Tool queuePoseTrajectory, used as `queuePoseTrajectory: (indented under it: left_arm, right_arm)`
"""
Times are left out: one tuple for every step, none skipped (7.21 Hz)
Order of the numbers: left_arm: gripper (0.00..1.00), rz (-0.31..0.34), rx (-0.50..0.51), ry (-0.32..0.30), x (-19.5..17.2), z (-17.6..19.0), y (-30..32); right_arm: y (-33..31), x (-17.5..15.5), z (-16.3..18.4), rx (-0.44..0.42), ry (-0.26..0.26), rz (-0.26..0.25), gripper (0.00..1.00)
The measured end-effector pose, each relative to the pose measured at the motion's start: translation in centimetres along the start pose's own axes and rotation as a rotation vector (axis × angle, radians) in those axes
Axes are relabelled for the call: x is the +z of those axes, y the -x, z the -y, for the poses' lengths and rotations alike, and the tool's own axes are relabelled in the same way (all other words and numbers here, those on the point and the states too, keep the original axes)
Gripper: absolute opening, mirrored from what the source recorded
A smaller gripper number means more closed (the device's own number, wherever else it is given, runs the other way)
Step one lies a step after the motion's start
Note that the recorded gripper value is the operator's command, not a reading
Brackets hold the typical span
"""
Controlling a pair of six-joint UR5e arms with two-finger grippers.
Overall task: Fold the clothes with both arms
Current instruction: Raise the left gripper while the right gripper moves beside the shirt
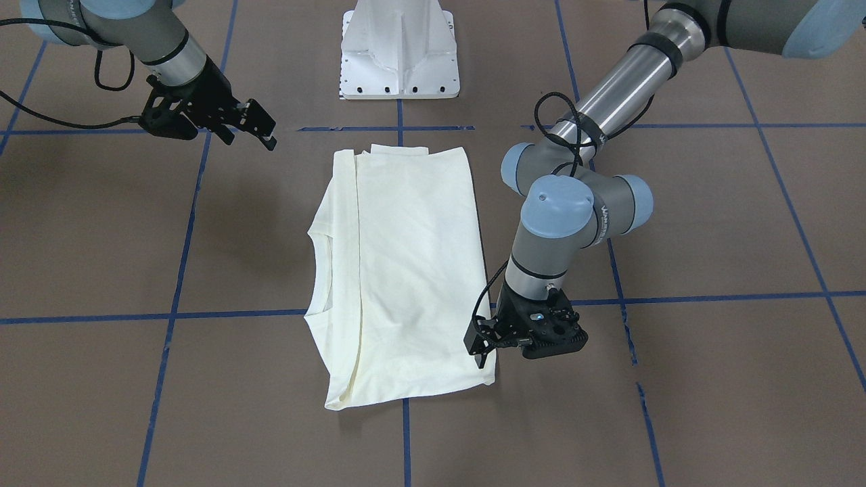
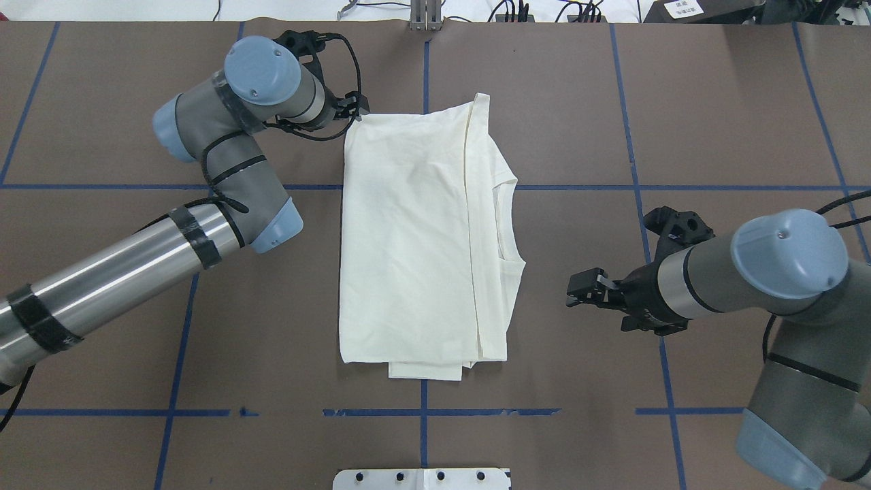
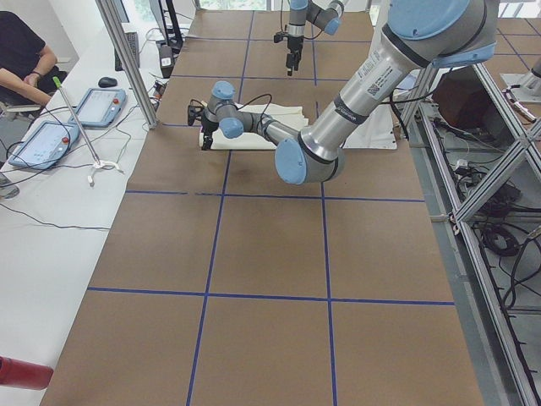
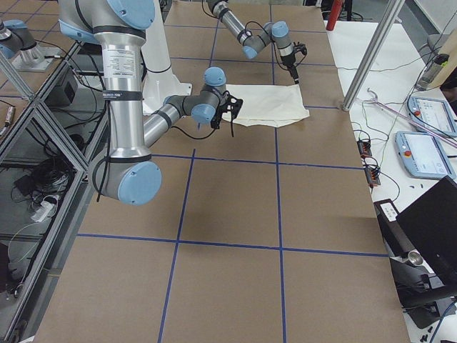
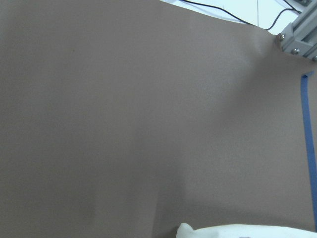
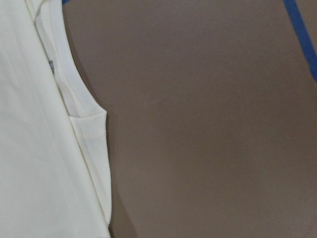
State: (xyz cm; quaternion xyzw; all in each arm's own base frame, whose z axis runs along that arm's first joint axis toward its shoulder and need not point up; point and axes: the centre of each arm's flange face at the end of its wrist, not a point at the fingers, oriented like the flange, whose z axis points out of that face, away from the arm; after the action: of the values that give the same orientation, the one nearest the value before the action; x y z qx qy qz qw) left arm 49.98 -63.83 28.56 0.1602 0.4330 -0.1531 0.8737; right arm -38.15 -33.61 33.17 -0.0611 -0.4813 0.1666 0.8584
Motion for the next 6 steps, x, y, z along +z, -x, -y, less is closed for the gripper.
queuePoseTrajectory:
  left_arm:
    - [1.00,0.012,0.032,0.012,-2.5,-1.0,1.3]
    - [1.00,0.007,0.067,0.020,-5.6,-2.2,2.3]
    - [1.00,-0.017,0.095,0.037,-9.1,-4.2,3.2]
    - [1.00,-0.045,0.115,0.061,-12.3,-6.3,3.9]
    - [1.00,-0.063,0.129,0.081,-14.7,-8.0,4.1]
    - [1.00,-0.072,0.137,0.092,-16.0,-8.9,4.1]
  right_arm:
    - [2.3,0.6,-0.2,-0.017,-0.005,-0.032,1.00]
    - [4.9,1.5,-1.1,-0.048,-0.019,-0.075,1.00]
    - [7.8,3.1,-2.8,-0.080,-0.044,-0.129,1.00]
    - [10.5,4.9,-4.7,-0.111,-0.063,-0.185,1.00]
    - [12.6,6.8,-6.6,-0.157,-0.076,-0.242,1.00]
    - [14.2,8.7,-8.2,-0.216,-0.087,-0.293,1.00]
